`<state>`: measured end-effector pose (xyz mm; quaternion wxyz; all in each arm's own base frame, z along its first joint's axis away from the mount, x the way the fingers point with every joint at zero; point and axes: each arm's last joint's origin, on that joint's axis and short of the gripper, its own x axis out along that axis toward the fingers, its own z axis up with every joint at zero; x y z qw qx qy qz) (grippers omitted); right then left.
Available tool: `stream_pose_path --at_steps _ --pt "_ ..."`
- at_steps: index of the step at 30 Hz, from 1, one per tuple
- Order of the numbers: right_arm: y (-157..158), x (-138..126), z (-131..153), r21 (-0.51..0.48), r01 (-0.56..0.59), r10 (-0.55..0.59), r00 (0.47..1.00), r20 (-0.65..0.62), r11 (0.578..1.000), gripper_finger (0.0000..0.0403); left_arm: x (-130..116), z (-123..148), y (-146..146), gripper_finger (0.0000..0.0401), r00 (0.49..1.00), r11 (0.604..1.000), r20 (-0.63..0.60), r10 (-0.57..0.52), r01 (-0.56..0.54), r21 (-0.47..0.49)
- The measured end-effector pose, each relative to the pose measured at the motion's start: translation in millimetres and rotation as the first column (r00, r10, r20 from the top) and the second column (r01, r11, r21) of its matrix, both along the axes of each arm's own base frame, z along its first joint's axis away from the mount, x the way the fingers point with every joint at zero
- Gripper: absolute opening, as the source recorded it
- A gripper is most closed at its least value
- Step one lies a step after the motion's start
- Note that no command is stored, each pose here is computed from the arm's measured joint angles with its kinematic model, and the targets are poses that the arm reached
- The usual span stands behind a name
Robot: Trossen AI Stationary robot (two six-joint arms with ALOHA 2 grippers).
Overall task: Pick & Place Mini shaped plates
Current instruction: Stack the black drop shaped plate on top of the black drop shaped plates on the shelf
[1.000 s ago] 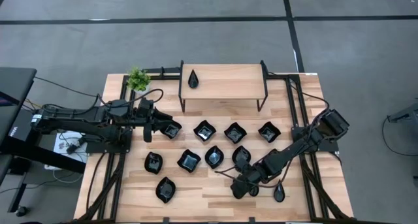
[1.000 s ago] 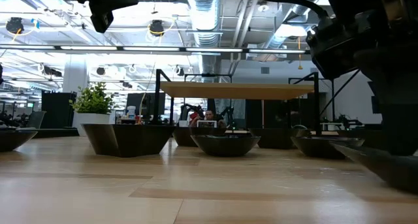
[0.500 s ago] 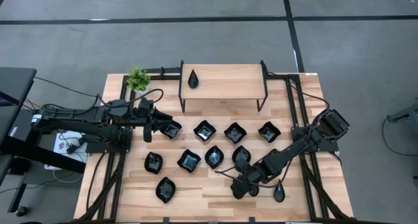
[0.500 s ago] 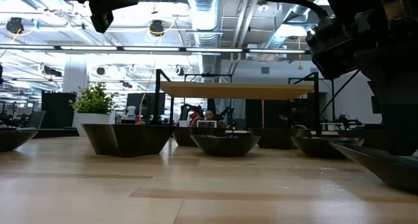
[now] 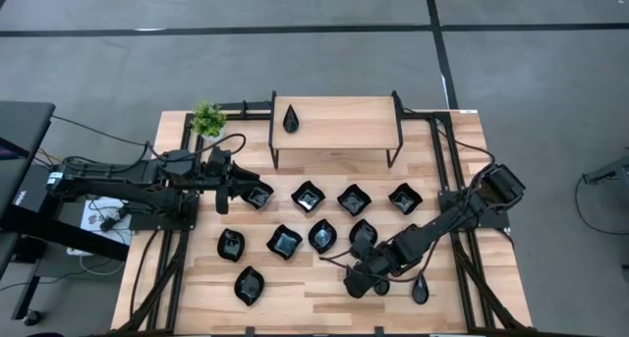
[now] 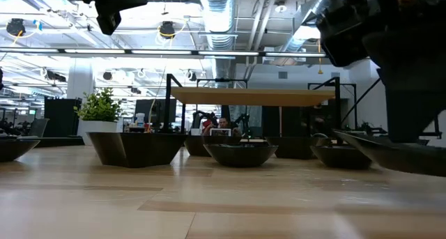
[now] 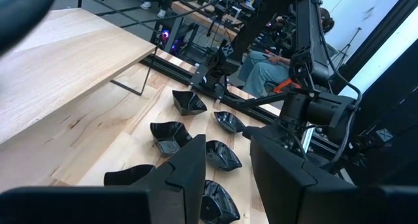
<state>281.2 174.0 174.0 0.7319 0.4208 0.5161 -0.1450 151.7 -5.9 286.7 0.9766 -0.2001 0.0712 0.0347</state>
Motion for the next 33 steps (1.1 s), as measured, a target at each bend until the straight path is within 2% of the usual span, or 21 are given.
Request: stream_pose_path --at_steps 7,14,18,24,28,33 --pt "-3 11 16 -0.063 -0.006 0.01 0.998 0.061 0.998 0.0 0 0 0 0.0122 1.0 1.0 0.004 0.001 -0.001 -0.008" --pt "-18 30 56 -0.264 -0.007 0.035 0.994 0.101 0.965 0.0 0 1 0 0.0122 1.0 1.0 0.01 0.002 -0.002 -0.012" --pt "-34 41 87 -0.425 0.007 0.052 0.99 0.127 0.905 0.0 0 1 0 0.0122 1.0 0.999 0.014 0.005 -0.004 -0.031" --pt "-65 56 124 -0.628 0.061 0.068 0.982 0.179 0.776 0.0 4 -1 -2 0.0122 1.0 0.998 0.0 -0.015 0.015 -0.061" --pt "-87 66 138 -0.707 0.084 0.08 0.977 0.195 0.703 0.0 16 -2 -8 0.0122 0.998 0.998 0.014 -0.065 0.065 -0.022" --pt "-109 77 145 -0.744 0.097 0.102 0.971 0.217 0.661 0.0 34 -5 -17 0.0122 0.992 0.992 0.047 -0.113 0.11 0.069"
